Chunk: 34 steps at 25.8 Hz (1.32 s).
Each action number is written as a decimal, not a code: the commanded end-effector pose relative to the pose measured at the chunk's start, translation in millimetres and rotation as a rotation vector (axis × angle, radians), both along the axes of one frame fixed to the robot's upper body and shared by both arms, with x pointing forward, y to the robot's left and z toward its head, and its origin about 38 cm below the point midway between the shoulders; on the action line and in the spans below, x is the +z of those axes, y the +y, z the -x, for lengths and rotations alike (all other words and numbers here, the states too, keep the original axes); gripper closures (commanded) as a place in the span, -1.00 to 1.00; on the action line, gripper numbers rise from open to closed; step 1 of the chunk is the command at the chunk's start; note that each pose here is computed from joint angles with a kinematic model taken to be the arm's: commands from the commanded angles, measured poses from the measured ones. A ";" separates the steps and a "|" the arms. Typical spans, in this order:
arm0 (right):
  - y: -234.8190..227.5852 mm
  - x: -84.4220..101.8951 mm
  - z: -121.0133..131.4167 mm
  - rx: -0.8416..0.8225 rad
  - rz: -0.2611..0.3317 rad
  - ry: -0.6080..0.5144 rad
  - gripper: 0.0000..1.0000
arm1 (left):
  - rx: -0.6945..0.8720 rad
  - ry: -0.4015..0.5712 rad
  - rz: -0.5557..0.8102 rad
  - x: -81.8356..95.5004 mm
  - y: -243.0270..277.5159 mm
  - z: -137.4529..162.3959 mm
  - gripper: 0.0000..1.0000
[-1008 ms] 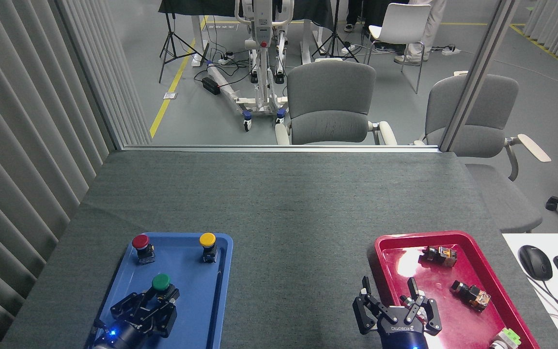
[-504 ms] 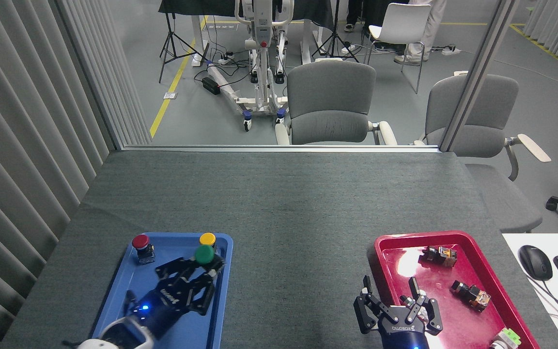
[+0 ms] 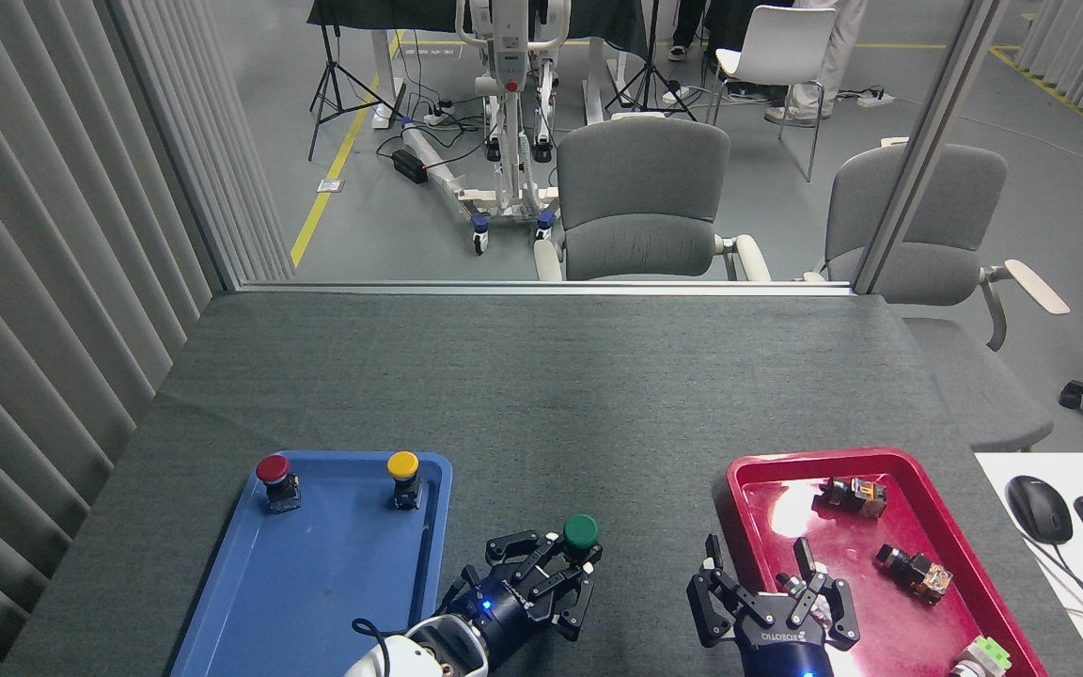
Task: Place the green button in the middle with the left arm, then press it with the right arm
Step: 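Carry the green button out of the tray toward the table middle, then set the green button down on the table and release it, then withdraw the left hand back toward the blue tray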
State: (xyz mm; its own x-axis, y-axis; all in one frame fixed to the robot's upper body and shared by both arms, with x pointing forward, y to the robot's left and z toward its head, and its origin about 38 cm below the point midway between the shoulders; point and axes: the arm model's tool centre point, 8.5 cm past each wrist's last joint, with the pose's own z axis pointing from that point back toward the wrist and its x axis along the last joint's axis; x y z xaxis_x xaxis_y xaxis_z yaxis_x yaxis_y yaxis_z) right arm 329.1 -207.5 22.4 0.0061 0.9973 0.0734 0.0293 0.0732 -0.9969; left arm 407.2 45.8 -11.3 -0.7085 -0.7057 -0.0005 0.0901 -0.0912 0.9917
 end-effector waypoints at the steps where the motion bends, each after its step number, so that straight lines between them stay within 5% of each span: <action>1: -0.3 -0.4 0.0 -0.002 0.000 0.004 -0.98 | 0.002 0.030 -0.018 -8.9 -12.6 0.2 1.00; 9: -1.7 -1.0 0.6 -0.009 -0.002 0.006 -0.98 | 0.064 0.058 -0.073 -25.3 -6.7 -1.6 0.95; 10: -1.2 -1.0 0.5 -0.009 -0.004 0.006 -0.98 | 0.066 0.054 -0.069 -24.3 -7.1 -2.0 0.61; 11: -1.5 -0.8 0.6 -0.006 -0.001 0.004 -0.98 | 0.068 0.046 -0.061 -23.6 -6.9 -1.5 -0.21; 12: -2.3 -1.3 -0.7 -0.005 0.002 0.004 -0.98 | 0.070 0.048 -0.054 -23.5 -7.5 -0.7 -0.75; 14: -0.5 -2.5 -1.5 -0.002 -0.002 0.009 -0.98 | 0.064 0.043 -0.052 -22.5 -7.0 0.3 -0.98; 20: -2.8 -3.3 -0.9 0.004 0.008 0.013 -0.98 | 0.052 -0.004 0.011 -6.3 -7.2 8.3 -0.98; 24: -3.4 -3.1 -0.9 0.001 0.007 0.012 -0.98 | 0.193 -0.082 0.103 19.0 52.6 16.3 -0.98; 29: -1.4 -3.1 -0.9 0.000 0.001 0.012 -0.98 | 0.421 -0.133 0.135 26.5 161.3 52.5 -0.98; 34: -1.7 -3.6 -0.3 0.005 0.005 0.013 -0.98 | 0.568 -0.190 0.102 37.9 224.8 55.7 -0.98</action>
State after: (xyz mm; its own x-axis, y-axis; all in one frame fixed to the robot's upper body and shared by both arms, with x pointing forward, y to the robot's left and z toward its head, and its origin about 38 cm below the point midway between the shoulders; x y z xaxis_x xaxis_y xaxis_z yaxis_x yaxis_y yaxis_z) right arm 330.0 -209.4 19.3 0.0049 0.9976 0.0694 0.0187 0.0693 -0.9974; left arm 355.6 228.8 18.7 -0.3120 -0.9497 0.0271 -0.0541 0.0463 0.9975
